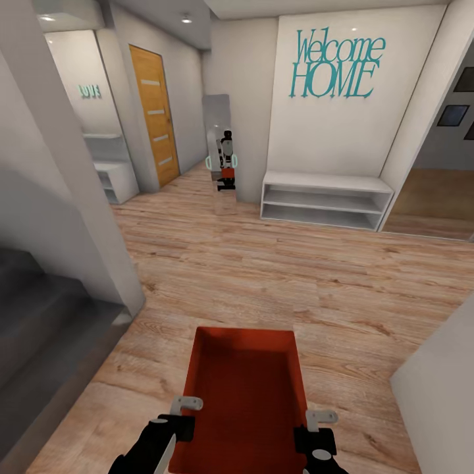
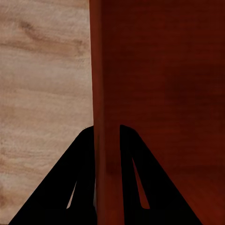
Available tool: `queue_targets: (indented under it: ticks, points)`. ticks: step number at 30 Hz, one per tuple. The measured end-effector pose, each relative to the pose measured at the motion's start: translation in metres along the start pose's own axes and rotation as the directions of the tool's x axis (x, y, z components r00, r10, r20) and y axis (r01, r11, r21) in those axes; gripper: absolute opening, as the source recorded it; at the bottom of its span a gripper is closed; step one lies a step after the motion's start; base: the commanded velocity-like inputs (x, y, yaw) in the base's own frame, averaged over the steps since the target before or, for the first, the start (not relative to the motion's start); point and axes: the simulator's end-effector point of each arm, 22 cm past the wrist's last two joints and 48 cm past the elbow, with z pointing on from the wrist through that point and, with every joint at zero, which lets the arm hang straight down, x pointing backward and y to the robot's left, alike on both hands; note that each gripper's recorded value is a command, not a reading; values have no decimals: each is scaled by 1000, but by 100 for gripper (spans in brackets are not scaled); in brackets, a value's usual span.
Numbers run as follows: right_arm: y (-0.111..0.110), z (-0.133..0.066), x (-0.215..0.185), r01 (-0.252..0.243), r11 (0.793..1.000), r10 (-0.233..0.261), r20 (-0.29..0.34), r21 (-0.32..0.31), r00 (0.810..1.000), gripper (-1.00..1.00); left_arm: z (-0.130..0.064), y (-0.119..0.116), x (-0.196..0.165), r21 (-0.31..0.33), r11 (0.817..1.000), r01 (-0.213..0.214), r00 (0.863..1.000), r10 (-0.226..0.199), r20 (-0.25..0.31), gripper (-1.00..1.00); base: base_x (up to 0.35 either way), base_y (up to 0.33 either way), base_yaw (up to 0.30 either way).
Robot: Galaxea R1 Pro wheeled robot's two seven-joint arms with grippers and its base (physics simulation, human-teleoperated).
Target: Move the two storage containers from the living room to the garage. In the garage, place one container on the floor and stack the other container on top of it (either order is fine).
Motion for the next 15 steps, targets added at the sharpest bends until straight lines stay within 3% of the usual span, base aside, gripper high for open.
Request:
queue_targets:
  ticks: [12,15]
  points:
    - [0,0,-3,-2,1000,3,5,-1,1000,-100,0,0,-2,0,1000,0,1000,0,5,-100,1,0,0]
    - [-1,0,-1,-2,1000,2,1,0,1000,-100,0,0,0,1,1000,1,1000,-1,1,-100,144,0,0]
